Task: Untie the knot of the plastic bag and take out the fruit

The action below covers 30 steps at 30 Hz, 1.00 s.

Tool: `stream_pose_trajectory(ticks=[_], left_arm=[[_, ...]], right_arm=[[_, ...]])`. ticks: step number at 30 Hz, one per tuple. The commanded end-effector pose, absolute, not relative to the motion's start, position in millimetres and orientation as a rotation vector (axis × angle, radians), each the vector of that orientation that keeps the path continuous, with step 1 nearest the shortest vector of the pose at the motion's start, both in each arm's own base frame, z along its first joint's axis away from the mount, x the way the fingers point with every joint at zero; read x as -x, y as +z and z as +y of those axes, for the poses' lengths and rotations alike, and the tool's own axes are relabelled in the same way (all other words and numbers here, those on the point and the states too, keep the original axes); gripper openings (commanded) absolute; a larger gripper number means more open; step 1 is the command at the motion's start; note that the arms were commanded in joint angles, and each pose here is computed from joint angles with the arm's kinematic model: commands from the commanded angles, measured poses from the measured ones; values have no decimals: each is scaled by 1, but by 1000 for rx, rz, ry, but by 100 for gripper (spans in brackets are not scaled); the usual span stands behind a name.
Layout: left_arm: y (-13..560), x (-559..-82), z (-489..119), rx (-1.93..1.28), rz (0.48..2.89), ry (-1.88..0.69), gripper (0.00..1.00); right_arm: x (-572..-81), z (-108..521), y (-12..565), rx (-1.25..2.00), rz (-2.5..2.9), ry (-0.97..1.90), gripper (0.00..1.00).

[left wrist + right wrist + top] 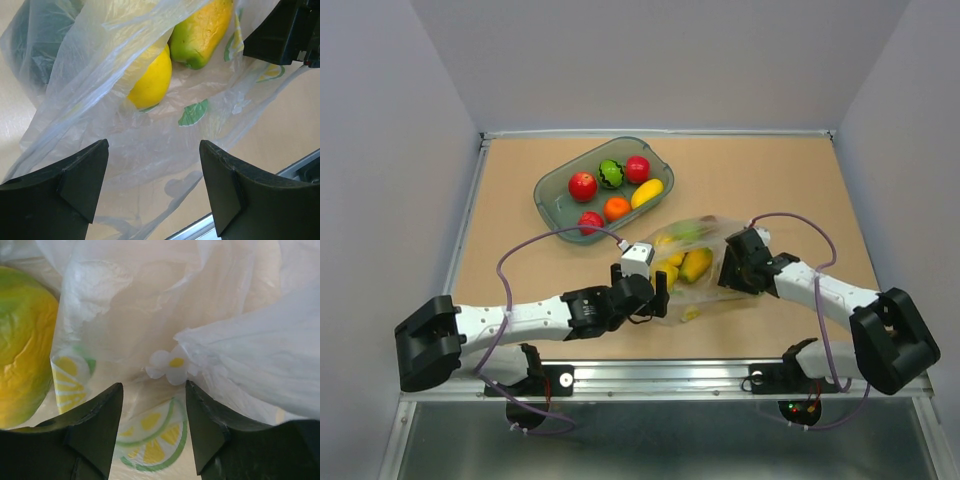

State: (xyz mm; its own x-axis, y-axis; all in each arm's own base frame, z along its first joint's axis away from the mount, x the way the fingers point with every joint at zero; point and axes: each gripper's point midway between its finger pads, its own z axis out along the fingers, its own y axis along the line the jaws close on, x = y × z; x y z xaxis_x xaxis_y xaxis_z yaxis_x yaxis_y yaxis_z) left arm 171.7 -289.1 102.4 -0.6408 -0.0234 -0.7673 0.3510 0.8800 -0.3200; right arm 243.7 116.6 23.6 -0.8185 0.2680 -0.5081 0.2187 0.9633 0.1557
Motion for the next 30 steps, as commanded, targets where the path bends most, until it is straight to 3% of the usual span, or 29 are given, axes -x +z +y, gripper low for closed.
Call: stream_pose_trajectory(ticks=[1,10,12,17,20,30], left_arm=[[124,-173,-294,-222,2145,-636,84],[183,-174,-301,-215,1994,-783,84],[200,-174,-304,-208,1973,-812,84],[238,-179,-303,-172,1936,-821,84],[263,-184,-297,-142,1925,-807,84],[268,-208,-244,-41,1921,-683,93]], right_arm=[[-262,131,66,-295,2464,244,60],[-289,171,183,-205,2274,485,92],[-292,182,192,-198,2267,515,94],[-304,198,197,-215,2272,541,91],[-308,204,174,-231,2325,520,82],[-318,197,103,-389,2398,393,77]])
